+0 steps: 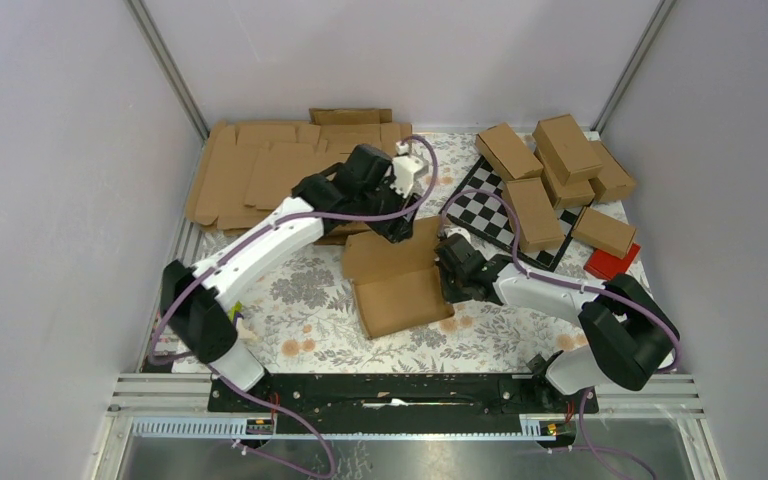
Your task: Fold the paper box
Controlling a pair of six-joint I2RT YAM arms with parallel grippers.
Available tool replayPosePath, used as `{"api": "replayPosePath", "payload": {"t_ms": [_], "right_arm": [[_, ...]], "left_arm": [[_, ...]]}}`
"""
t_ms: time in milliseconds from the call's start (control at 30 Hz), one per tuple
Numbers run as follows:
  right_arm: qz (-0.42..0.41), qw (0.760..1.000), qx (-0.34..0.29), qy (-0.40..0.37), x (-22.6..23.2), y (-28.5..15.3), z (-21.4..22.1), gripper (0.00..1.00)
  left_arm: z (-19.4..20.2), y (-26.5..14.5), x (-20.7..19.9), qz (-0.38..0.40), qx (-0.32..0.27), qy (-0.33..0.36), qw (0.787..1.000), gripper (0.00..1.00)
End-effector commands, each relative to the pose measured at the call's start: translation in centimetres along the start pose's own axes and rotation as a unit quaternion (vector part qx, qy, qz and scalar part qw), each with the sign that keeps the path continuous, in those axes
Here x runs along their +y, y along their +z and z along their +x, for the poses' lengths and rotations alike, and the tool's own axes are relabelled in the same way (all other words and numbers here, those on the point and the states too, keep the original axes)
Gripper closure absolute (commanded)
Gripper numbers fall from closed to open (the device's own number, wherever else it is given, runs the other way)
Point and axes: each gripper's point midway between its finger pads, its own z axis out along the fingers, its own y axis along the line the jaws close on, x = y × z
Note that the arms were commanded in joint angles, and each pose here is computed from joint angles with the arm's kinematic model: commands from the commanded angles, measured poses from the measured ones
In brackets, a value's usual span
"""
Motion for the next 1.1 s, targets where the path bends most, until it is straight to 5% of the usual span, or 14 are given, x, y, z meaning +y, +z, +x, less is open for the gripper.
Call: {"api": "replayPosePath", "payload": {"t_ms": [0,300,667,1067], "right_arm": [[0.024,0.998,-0.023,0.054,-0.3,-0.1,-0.4,1.00],[0.067,0.987,-0.052,0.137,-1.3,-0.2,-1.5,1.00],[0.132,0.975,-0.038,0.177,-3.0,-0.6,-1.0,1.00],[0.070,0.983,-0.083,0.149,-1.8,-2.3,-2.7,1.00]], "left_arm": [[-4.4,-6.7,1.3,-0.087,-0.139,-0.041,0.986,0.42],[-0.4,-14.8,4.9,-0.217,-0.252,-0.156,0.930,0.07],[8.1,-11.0,7.3,-0.262,-0.180,-0.292,0.902,0.14],[9.8,-8.3,5.5,-0.182,-0.217,-0.314,0.906,0.17]]}}
